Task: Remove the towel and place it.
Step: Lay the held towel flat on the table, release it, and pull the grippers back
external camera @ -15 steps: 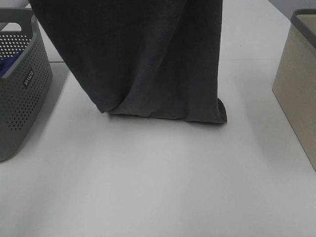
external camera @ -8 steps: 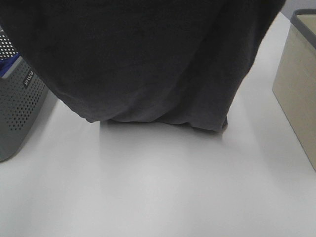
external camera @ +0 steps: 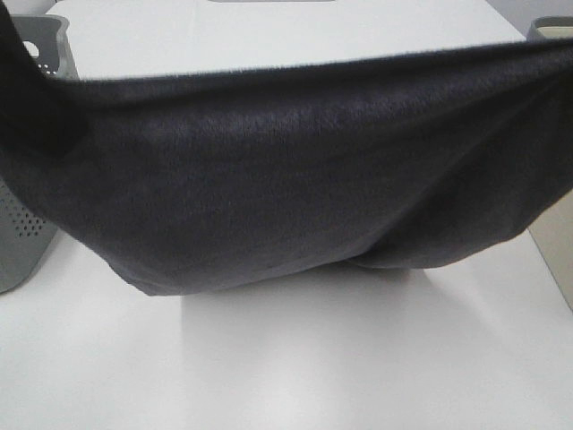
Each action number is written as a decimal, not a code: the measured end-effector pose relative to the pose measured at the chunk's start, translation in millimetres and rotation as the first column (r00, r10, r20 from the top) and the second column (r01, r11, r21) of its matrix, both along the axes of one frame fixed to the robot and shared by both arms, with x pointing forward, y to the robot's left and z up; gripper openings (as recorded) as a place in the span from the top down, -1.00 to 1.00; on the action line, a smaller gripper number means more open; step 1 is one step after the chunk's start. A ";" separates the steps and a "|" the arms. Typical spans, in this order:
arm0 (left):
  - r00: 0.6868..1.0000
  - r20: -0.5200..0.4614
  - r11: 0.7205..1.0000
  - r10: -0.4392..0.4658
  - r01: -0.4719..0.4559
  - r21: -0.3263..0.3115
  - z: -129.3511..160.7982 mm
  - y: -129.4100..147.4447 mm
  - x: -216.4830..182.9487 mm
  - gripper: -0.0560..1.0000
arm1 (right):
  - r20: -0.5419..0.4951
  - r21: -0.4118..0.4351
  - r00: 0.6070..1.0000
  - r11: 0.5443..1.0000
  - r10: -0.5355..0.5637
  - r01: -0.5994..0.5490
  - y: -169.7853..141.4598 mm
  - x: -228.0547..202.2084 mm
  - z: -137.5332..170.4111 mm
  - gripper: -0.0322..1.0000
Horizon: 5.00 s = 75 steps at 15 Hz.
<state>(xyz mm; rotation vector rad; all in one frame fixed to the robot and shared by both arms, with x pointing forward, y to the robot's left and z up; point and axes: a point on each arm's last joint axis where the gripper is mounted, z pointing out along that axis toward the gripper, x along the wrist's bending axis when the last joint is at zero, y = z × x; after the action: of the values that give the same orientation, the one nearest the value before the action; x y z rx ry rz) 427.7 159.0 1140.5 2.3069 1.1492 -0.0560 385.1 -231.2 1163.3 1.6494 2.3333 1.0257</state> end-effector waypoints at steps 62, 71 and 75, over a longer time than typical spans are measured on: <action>0.923 -0.098 0.926 0.371 -0.360 0.115 -116.9 26.1 181.1 -0.62 | -0.320 -0.244 0.939 0.969 -0.124 0.044 -11.0 230.9 -118.7 -0.59; 0.936 -0.054 0.929 0.347 -0.335 0.156 -181.1 13.1 283.8 -0.62 | -0.315 -0.255 0.948 0.966 -0.050 -0.034 -6.3 340.6 -197.6 -0.59; 0.922 -0.101 0.921 0.374 -0.358 0.152 -208.9 29.1 305.5 -0.62 | -0.373 -0.208 0.926 0.978 -0.060 -0.020 -26.8 351.2 -234.7 -0.59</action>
<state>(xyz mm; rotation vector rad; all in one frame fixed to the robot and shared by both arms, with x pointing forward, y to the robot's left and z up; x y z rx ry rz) 733.1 188.1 931.6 2.1824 1.6809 0.0125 736.4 -258.0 928.6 1.9186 2.5359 0.4632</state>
